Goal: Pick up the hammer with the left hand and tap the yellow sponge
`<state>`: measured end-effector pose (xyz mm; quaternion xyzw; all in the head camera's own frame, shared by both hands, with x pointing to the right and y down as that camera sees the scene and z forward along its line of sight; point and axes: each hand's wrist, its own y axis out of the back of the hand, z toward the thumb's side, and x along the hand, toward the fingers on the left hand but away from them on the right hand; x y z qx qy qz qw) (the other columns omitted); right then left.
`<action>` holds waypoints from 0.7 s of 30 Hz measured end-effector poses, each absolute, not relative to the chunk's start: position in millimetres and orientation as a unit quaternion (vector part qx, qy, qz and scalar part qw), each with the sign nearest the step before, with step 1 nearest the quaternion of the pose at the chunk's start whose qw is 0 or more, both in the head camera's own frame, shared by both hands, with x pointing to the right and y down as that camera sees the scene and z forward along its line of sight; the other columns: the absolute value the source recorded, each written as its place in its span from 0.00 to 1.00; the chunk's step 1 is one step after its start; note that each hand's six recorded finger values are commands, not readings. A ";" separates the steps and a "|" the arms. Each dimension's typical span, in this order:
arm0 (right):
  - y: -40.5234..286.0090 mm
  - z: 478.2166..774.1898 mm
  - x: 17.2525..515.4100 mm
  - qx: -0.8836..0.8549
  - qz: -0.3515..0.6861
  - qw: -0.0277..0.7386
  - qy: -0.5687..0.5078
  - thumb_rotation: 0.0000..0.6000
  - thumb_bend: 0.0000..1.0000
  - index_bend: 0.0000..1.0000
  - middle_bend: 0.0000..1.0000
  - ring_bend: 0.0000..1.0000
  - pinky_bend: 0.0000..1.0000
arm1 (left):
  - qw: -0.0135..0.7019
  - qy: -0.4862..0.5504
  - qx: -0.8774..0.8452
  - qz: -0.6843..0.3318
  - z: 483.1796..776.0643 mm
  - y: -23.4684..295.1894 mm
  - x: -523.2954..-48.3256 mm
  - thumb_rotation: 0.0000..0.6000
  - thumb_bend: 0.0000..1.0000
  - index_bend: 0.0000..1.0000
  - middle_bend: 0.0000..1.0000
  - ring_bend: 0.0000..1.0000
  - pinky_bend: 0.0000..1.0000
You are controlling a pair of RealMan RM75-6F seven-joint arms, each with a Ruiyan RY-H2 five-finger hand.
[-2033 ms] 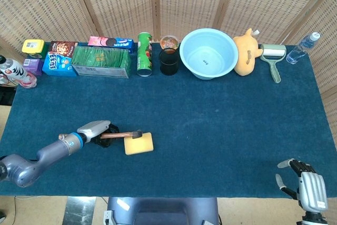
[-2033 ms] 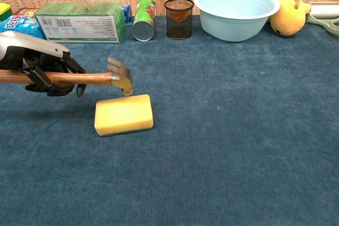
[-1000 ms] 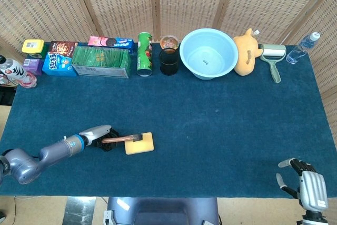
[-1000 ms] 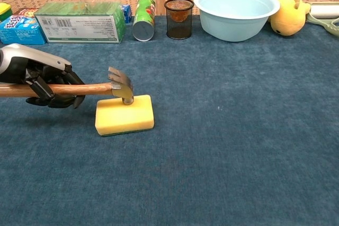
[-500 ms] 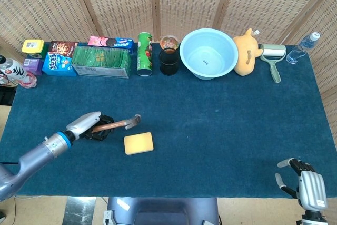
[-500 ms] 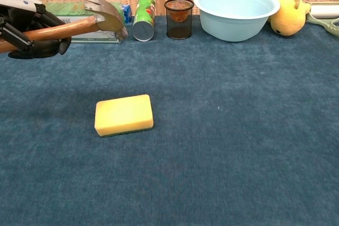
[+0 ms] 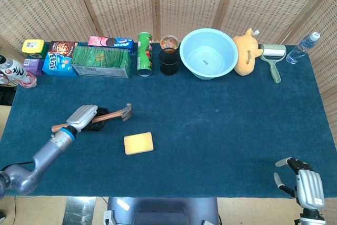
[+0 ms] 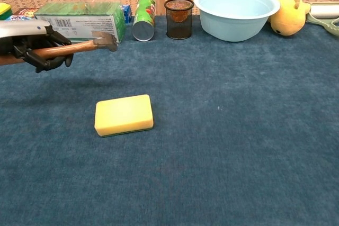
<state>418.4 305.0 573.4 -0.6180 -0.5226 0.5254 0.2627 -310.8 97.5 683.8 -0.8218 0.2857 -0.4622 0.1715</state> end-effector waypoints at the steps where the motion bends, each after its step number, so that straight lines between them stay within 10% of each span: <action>1: 305.2 573.0 418.8 -0.617 0.526 0.263 -0.523 1.00 0.37 0.47 0.46 0.43 0.37 | 0.181 0.290 -0.819 -0.460 691.3 97.6 -306.5 1.00 0.55 0.58 0.73 0.59 0.53; 7: 305.6 570.4 421.0 -0.614 0.526 0.264 -0.526 1.00 0.37 0.47 0.46 0.43 0.37 | 0.218 0.285 -0.815 -0.455 721.3 103.3 -281.1 1.00 0.42 0.54 0.51 0.32 0.36; 11: 305.1 569.6 421.2 -0.614 0.525 0.265 -0.526 1.00 0.37 0.47 0.46 0.43 0.37 | 0.246 0.276 -0.813 -0.451 723.4 103.8 -275.8 1.00 0.25 0.28 0.27 0.12 0.16; 21: 300.7 573.8 417.7 -0.623 0.522 0.265 -0.519 1.00 0.37 0.47 0.46 0.43 0.37 | 0.293 0.292 -0.799 -0.437 702.7 110.2 -290.2 1.00 0.16 0.07 0.14 0.03 0.12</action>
